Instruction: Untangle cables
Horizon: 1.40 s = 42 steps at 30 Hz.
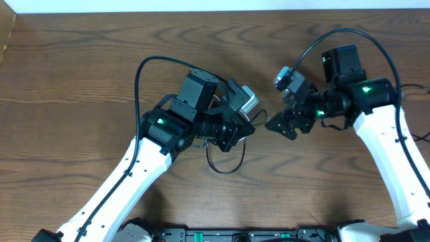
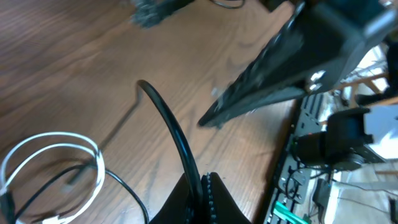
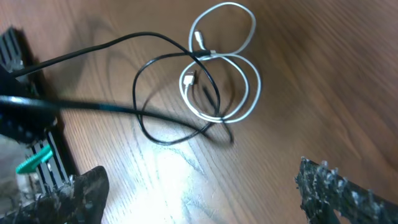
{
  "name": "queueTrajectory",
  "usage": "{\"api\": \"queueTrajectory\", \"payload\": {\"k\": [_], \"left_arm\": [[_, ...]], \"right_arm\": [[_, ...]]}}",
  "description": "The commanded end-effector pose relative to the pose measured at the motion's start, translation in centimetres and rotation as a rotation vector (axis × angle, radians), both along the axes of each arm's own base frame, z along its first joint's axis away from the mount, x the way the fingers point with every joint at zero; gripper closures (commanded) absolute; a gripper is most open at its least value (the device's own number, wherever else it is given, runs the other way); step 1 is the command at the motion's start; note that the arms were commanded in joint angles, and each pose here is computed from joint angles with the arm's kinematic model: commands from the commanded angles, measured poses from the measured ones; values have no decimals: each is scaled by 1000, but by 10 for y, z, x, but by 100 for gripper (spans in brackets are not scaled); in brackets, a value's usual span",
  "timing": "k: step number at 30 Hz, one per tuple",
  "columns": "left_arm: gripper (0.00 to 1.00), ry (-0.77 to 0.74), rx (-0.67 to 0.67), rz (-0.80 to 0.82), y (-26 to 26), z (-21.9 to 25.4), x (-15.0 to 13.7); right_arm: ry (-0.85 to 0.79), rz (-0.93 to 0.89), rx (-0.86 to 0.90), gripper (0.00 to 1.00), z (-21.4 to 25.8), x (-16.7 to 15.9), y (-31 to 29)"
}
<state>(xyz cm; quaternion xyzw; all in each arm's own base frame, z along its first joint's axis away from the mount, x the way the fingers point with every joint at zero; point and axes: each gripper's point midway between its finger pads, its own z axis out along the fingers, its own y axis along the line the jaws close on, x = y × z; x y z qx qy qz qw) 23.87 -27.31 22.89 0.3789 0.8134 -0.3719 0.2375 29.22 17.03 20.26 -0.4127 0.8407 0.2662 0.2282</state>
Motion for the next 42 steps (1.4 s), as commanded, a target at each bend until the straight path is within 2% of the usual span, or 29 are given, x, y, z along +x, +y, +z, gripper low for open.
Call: {"api": "queueTrajectory", "payload": {"k": [1, 5, 7, 8, 9, 10, 11, 12, 15, 18, 23, 25, 27, 29, 32, 34, 35, 37, 39, 41, 42], "left_arm": [[93, -7, -43, -80, -6, 7, -10], [93, -7, -43, -81, -6, 7, -10], [93, -7, -43, -81, -6, 7, -10], [93, -7, -43, -81, -6, 7, -10], [93, -7, -43, -81, -6, 7, -10], [93, -7, -43, -80, -6, 7, -10], [93, -7, -43, -80, -6, 7, -10], [93, -7, -43, -81, -6, 7, -10], [93, -6, -52, -93, -7, 8, -12], [93, -11, -114, -180, -13, 17, -24], [93, -10, -125, -193, -14, 18, -26], [93, -10, -124, -193, -14, 18, -26], [93, -10, -124, -193, -14, 18, -26], [93, -11, -123, -192, -14, 18, -26], [93, -27, -95, -167, -11, 14, -21], [91, -59, -22, -106, -4, 4, -9], [83, -77, 29, -66, 2, -3, -1], [83, -93, 93, -19, 10, -11, 7], [62, -100, 148, 16, 18, -18, 11], [35, -100, 188, 39, 24, -23, 13], [31, -99, 203, 46, 27, -25, 14]], "right_arm": [[-56, 109, 2, 6, 2, -7, 12], [-66, 150, 8, 8, 3, -12, 20], [-64, 162, 19, 14, 4, -14, 23], [-64, 167, 25, 21, 4, -15, 25], [-65, 167, 26, 34, 5, -15, 25], [-69, 167, 26, 53, 5, -14, 25], [-70, 167, 27, 64, 5, -14, 26], [-70, 167, 27, 67, 5, -14, 26], [-69, 167, 27, 64, 5, -14, 26], [-70, 167, 27, 58, 5, -14, 26], [-81, 171, 39, 59, 7, -13, 28], [-85, 176, 53, 64, 9, -12, 30], [-91, 176, 56, 83, 10, -11, 30], [-91, 176, 55, 98, 10, -11, 30], [-91, 173, 50, 99, 9, -11, 29], [-95, 158, 23, 99, 6, -8, 25], [-93, 121, -16, 99, 2, -3, 20], [-80, -3, -101, 99, -6, 11, 4], [-65, -263, -240, 99, -15, 34, -30], [-68, -548, -366, 99, -19, 53, -70], [-74, -717, -427, 99, -18, 59, -95]]}}
